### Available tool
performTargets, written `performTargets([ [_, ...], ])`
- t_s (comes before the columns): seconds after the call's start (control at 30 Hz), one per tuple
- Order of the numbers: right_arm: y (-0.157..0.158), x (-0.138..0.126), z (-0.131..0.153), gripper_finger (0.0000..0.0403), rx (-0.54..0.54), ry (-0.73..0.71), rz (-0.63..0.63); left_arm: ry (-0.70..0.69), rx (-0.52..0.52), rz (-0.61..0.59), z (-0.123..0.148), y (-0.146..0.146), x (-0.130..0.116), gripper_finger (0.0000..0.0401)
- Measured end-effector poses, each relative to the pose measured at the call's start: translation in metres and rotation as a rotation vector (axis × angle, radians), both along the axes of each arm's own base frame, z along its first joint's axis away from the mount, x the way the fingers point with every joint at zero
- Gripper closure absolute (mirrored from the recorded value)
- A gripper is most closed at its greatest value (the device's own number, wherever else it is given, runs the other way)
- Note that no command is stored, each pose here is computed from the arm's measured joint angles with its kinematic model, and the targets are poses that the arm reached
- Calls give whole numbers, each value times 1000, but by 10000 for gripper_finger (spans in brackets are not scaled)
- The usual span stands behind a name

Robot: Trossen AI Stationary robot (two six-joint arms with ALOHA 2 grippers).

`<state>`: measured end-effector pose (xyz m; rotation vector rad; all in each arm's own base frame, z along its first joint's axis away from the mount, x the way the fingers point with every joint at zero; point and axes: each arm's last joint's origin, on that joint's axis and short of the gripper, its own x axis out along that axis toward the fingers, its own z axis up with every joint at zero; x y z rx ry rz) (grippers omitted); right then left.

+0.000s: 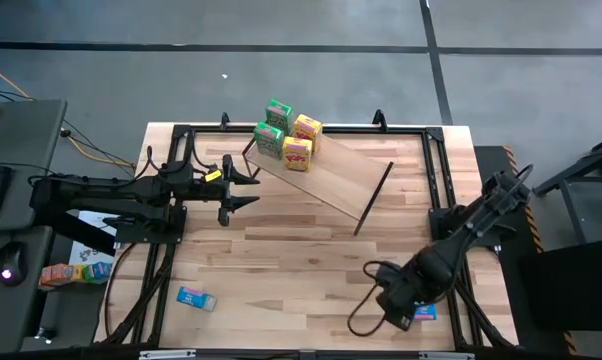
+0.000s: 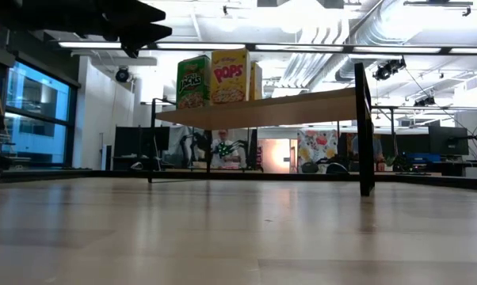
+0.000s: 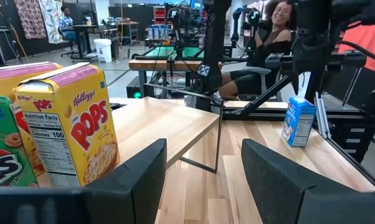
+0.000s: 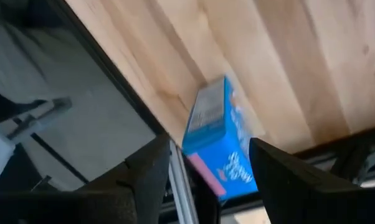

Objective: Stack cereal on shelf
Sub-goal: Put the right blue cereal box on the shelf

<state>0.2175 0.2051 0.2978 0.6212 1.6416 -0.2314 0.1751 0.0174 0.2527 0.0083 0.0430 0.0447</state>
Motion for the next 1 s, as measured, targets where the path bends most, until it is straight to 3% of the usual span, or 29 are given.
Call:
performTargets([
  [0.2,19,-16,-4,194,33,72,70,0,0,1,0,0,0,201],
  [0.6,39,-49,-14,194,-94,-15,311,0,0,3,0,0,0,201],
  [1.0,44,-59,-30,194,-165,-70,347,-1,3,56,0,2,0,201],
])
